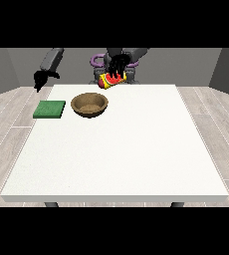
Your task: Pick the cup and pour the ball into the bowl, then pick the bowl and place it on the pad
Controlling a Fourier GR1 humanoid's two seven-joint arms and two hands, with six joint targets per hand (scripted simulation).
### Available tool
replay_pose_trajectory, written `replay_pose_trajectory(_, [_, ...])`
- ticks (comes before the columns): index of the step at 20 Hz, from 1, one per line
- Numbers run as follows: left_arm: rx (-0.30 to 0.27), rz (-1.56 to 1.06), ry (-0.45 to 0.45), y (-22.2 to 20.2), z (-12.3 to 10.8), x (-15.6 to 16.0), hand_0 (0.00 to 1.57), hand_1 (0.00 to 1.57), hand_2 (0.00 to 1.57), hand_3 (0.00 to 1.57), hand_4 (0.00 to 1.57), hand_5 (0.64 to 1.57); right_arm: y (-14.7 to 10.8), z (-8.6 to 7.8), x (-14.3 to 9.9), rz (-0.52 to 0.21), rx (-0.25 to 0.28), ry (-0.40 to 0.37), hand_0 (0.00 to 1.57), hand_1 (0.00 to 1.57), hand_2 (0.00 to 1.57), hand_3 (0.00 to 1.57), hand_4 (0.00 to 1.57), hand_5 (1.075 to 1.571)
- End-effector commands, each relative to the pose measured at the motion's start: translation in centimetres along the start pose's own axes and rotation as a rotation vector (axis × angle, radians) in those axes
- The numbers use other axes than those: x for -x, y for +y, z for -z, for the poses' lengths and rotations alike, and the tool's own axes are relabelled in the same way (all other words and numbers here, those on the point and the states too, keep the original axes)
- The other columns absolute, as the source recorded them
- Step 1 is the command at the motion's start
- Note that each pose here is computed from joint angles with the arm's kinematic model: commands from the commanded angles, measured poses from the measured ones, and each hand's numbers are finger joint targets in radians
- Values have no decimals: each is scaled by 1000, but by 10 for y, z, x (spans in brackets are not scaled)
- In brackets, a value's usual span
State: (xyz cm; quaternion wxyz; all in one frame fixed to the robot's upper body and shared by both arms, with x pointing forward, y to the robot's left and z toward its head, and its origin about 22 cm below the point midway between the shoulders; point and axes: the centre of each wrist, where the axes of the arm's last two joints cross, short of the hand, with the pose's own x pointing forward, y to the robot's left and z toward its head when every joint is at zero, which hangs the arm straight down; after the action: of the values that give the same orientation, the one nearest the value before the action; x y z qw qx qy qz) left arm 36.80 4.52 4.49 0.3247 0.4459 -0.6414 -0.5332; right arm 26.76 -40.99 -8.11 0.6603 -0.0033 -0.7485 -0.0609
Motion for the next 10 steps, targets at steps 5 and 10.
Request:
replay_pose_trajectory(5, [-78, 198, -143, 49, 18, -34, 0, 0, 1571, 1571, 521, 1523, -23, -30, 9, 1, 48, -55, 0, 0, 213, 347, 400, 1538])
replay_pose_trajectory(10, [-15, 242, -99, 41, 14, -19, 0, 0, 1571, 1571, 610, 1536, 2, -7, 6, 16, -16, -39, 0, 0, 178, 336, 419, 1528])
